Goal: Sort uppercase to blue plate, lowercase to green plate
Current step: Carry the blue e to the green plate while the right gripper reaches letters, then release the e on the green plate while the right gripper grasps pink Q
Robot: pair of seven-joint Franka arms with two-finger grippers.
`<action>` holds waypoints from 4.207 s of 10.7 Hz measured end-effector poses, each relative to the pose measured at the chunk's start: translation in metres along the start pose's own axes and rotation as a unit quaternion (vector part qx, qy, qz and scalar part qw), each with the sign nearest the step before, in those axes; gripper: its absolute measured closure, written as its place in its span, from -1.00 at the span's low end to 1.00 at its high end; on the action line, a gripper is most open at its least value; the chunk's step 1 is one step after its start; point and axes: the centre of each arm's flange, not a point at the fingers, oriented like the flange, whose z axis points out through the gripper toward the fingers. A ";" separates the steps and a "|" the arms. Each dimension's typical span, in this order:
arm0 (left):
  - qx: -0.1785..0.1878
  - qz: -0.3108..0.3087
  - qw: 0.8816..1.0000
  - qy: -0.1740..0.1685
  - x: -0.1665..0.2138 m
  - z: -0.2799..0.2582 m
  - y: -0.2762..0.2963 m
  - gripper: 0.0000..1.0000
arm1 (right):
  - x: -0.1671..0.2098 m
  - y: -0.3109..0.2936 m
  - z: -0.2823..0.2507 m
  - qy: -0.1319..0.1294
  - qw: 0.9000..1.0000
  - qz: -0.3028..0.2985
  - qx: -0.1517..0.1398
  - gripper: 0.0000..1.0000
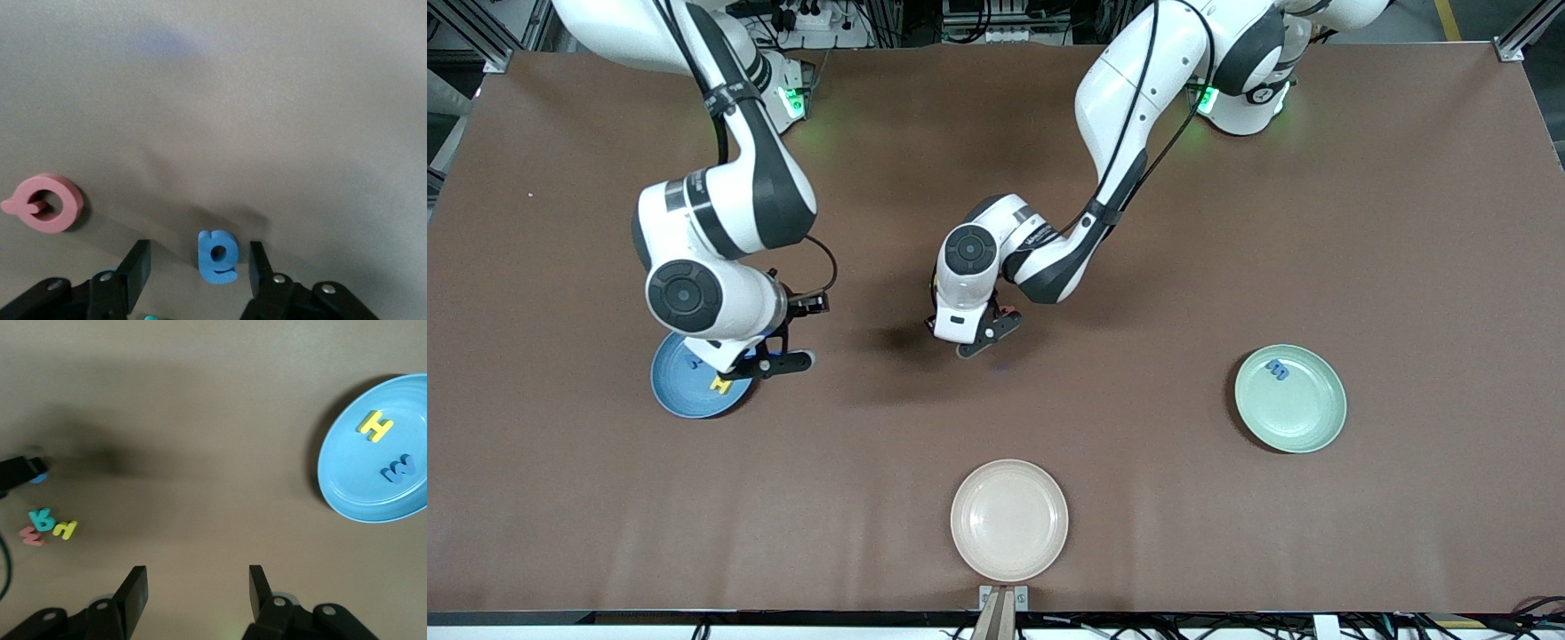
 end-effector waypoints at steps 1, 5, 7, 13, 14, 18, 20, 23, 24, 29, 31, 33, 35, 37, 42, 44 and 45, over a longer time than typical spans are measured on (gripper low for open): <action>0.001 0.001 1.000 0.002 -0.001 0.001 0.000 -0.30 | -0.004 -0.009 0.000 0.014 1.000 -0.006 0.002 -0.40; 0.000 0.003 1.000 0.003 -0.003 0.000 0.002 0.13 | -0.023 -0.019 0.016 0.051 0.999 -0.017 0.010 -0.40; -0.005 0.004 1.000 0.004 -0.003 -0.005 0.004 0.44 | -0.030 -0.023 0.029 0.082 0.996 -0.021 0.017 -0.38; -0.015 0.002 1.000 -0.003 0.043 -0.076 0.010 0.45 | -0.068 -0.087 0.075 0.130 0.991 -0.010 0.030 -0.37; -0.021 0.011 1.000 -0.018 0.079 -0.119 0.004 0.45 | -0.072 -0.098 0.076 0.134 0.990 -0.005 0.034 -0.37; 0.020 0.120 0.990 -0.069 0.231 -0.234 -0.085 0.45 | -0.091 -0.143 0.094 0.155 0.986 0.036 0.058 -0.37; 0.050 0.192 0.977 -0.073 0.303 -0.258 -0.156 0.45 | -0.107 -0.183 0.110 0.162 0.982 0.069 0.074 -0.37; 0.121 0.264 0.953 -0.086 0.366 -0.240 -0.257 0.45 | -0.111 -0.215 0.138 0.165 0.972 0.137 0.099 -0.43; 0.135 0.275 0.948 -0.089 0.373 -0.217 -0.275 0.45 | -0.107 -0.224 0.147 0.167 0.966 0.163 0.108 -0.39; 0.110 0.336 0.932 -0.077 0.399 -0.146 -0.338 0.45 | -0.046 -0.292 0.154 0.180 0.941 0.276 0.082 -0.29; 0.107 0.345 0.929 -0.079 0.409 -0.146 -0.351 0.45 | -0.026 -0.297 0.166 0.180 0.933 0.299 0.084 -0.25; 0.104 0.350 0.928 -0.069 0.413 -0.143 -0.356 0.45 | -0.017 -0.305 0.174 0.180 0.927 0.317 0.089 -0.24; 0.100 0.353 0.928 -0.062 0.412 -0.132 -0.361 0.45 | -0.011 -0.308 0.185 0.178 0.927 0.320 0.086 -0.24; 0.100 0.353 0.928 -0.062 0.410 -0.130 -0.362 0.31 | -0.009 -0.307 0.194 0.176 0.928 0.320 0.080 -0.24; 0.099 0.354 0.928 -0.058 0.411 -0.134 -0.361 -0.35 | -0.009 -0.310 0.198 0.177 0.928 0.317 0.084 -0.16; 0.098 0.355 0.928 -0.052 0.410 -0.142 -0.359 -0.67 | -0.010 -0.311 0.200 0.178 0.928 0.316 0.085 -0.13; 0.097 0.357 0.928 -0.048 0.409 -0.147 -0.357 -0.67 | -0.010 -0.312 0.201 0.178 0.928 0.316 0.085 -0.10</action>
